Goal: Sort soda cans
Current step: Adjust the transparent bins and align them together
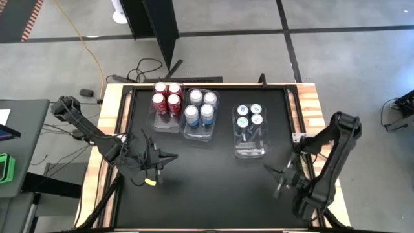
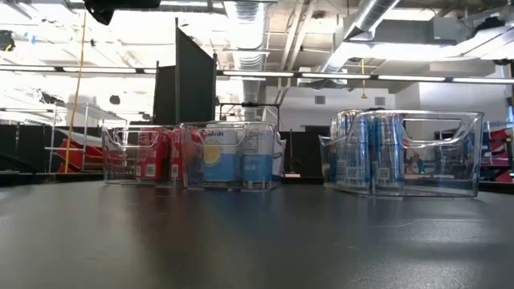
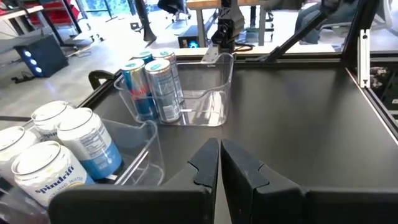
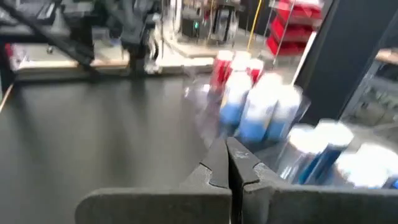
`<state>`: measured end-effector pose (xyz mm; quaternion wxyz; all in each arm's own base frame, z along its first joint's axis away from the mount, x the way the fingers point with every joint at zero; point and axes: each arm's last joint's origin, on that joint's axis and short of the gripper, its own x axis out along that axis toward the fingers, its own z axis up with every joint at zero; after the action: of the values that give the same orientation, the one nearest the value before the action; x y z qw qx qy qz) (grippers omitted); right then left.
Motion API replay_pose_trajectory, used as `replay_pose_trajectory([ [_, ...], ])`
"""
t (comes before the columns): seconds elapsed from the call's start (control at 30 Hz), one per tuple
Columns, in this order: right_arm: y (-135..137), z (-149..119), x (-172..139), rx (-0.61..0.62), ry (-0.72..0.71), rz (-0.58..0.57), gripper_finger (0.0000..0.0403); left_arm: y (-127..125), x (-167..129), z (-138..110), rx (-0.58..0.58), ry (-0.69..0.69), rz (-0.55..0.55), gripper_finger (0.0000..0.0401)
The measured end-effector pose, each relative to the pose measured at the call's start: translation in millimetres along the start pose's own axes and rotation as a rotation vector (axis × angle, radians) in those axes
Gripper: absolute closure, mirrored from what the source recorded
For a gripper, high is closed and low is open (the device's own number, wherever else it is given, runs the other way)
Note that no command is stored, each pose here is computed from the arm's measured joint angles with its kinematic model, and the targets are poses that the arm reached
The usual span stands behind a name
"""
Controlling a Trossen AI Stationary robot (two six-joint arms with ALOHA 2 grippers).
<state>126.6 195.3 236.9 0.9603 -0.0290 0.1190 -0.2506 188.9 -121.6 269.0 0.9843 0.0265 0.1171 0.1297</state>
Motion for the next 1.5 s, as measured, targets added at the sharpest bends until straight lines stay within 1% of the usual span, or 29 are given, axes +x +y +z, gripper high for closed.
replay_pose_trajectory([
  [0.07,-12,17,1,-0.021,-0.043,0.005,0.0402,0,0,0,-0.007,-0.001,0.002,0.0386],
  [0.23,-49,54,1,-0.074,-0.043,0.009,0.0403,0,0,0,-0.015,-0.001,0.012,0.0386],
  [0.37,-78,71,3,-0.088,0.030,0.026,0.0403,1,2,-6,-0.001,0.002,0.060,0.0386],
  [0.47,-100,74,4,-0.088,0.099,0.047,0.0403,4,5,-9,-0.009,0.004,0.091,0.0386],
  [0.57,-127,73,5,-0.029,0.127,0.053,0.0403,7,7,-10,-0.010,0.007,0.109,0.0386],
  [0.67,-156,64,8,0.129,0.140,0.023,0.0403,9,10,-9,-0.014,0.008,0.120,0.0386],
  [0.73,-168,51,11,0.222,0.159,0.010,0.0403,10,10,-9,-0.017,0.010,0.119,0.0386],
  [0.83,-168,26,17,0.288,0.210,0.020,0.0403,10,10,-9,-0.018,0.012,0.110,0.0386],
  [1.0,-152,-16,30,0.318,0.263,0.021,0.0403,9,10,-9,-0.013,0.017,0.095,0.0386],
  [1.1,-141,-34,34,0.318,0.290,0.031,0.0403,9,10,-10,-0.010,0.019,0.096,0.0386],
  [1.2,-126,-43,33,0.270,0.284,0.102,0.0403,9,10,-11,0.001,0.032,0.092,0.0386],
  [1.3,-107,-44,27,0.223,0.261,0.229,0.0403,9,10,-12,0.009,0.042,0.088,0.0386],
  [1.37,-96,-44,22,0.202,0.272,0.309,0.0403,10,10,-13,0.015,0.049,0.090,0.0386],
  [1.43,-90,-49,19,0.177,0.294,0.330,0.0403,10,11,-14,0.016,0.051,0.092,0.0386],
  [1.5,-86,-57,20,0.175,0.335,0.308,0.0403,10,11,-14,0.019,0.053,0.093,0.0386],
])
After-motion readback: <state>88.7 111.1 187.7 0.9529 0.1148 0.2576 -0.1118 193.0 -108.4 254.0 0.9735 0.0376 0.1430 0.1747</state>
